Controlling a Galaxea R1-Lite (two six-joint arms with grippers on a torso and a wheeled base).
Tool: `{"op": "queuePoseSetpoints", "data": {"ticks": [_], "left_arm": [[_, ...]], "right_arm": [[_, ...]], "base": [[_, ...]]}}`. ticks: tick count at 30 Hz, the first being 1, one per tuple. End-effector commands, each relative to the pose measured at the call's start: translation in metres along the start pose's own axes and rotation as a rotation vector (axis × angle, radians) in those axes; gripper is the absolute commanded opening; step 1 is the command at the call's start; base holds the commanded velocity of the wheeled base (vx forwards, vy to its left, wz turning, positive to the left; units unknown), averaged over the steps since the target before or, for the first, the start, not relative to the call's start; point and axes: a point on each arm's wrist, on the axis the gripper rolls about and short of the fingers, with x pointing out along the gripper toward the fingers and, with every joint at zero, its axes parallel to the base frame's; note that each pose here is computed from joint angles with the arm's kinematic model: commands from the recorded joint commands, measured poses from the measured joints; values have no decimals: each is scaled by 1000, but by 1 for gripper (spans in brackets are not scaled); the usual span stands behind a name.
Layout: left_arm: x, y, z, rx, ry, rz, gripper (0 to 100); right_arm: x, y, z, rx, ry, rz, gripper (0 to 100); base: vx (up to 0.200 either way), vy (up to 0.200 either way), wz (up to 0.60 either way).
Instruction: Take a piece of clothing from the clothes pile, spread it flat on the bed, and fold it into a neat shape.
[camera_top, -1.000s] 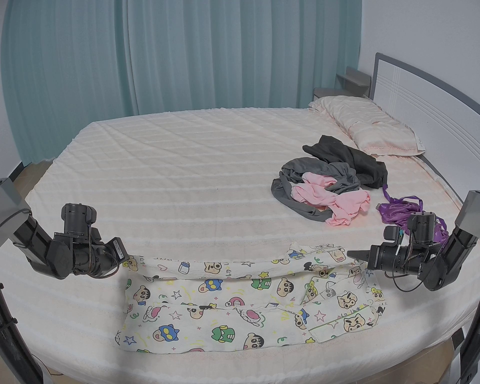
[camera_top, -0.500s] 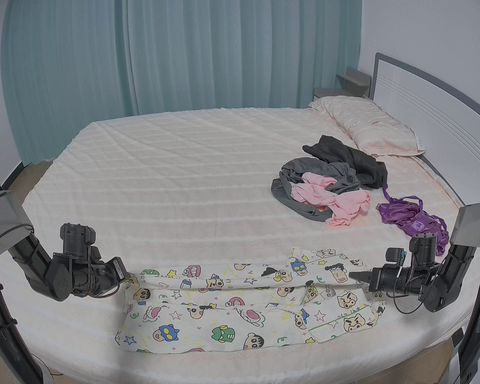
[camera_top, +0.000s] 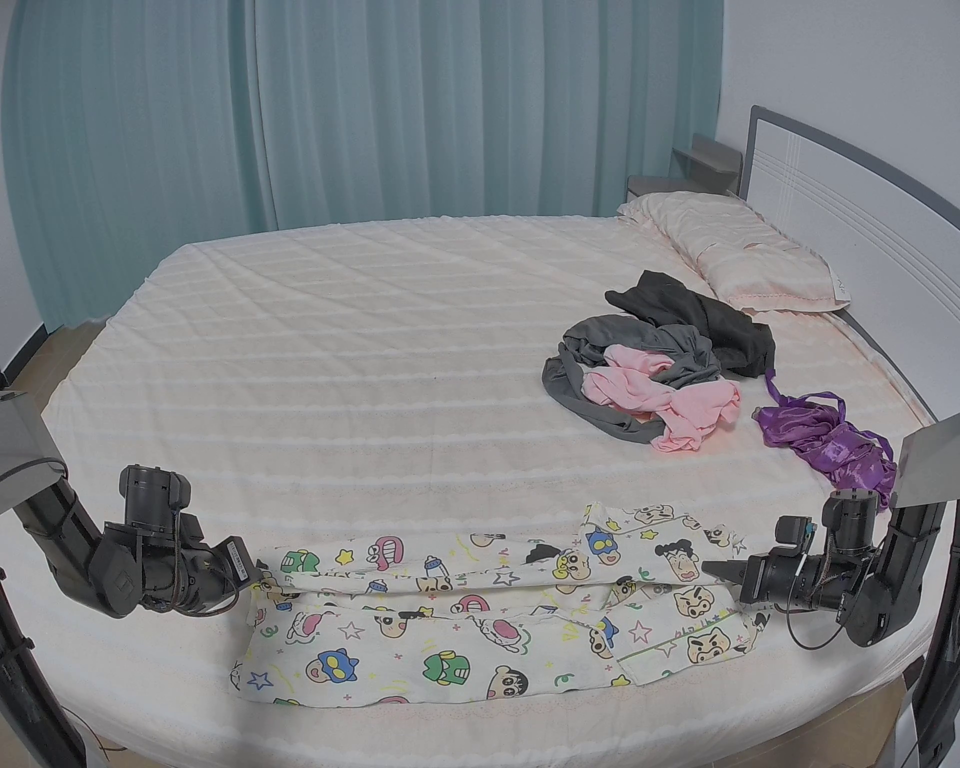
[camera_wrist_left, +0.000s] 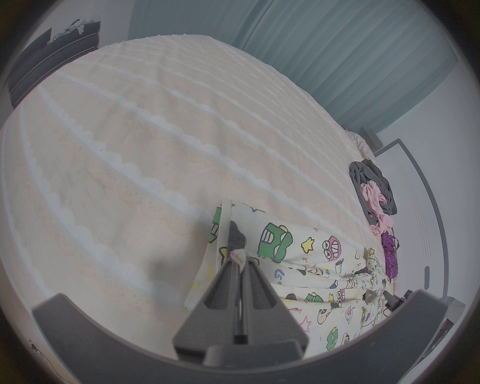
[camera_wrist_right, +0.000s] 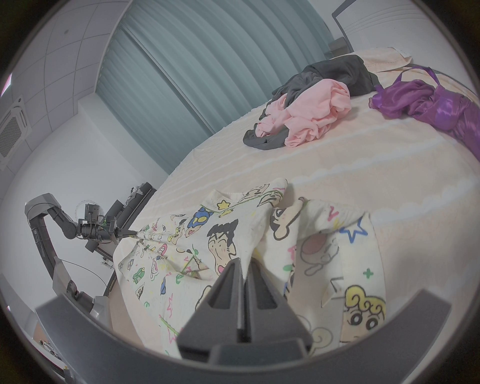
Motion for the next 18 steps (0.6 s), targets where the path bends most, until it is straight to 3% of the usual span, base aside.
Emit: {"op": "queuePoseSetpoints", "data": {"ticks": [1, 11, 12, 18], "left_arm": [[1, 2, -3, -4, 15, 7, 0], [1, 6, -9, -10, 34, 19, 0], [1, 6, -8, -10, 33, 20, 100], [-5, 10, -15, -13, 33, 22, 100]], "right_arm": [[-2, -6, -14, 35, 33, -19, 0], [-5, -13, -18, 54, 30, -39, 0], [-5, -13, -18, 54, 29, -38, 100], [-15, -13, -14, 60, 1, -52, 100]], "base": [[0, 0, 0], [0, 0, 0], [0, 0, 0], [0, 0, 0]]}}
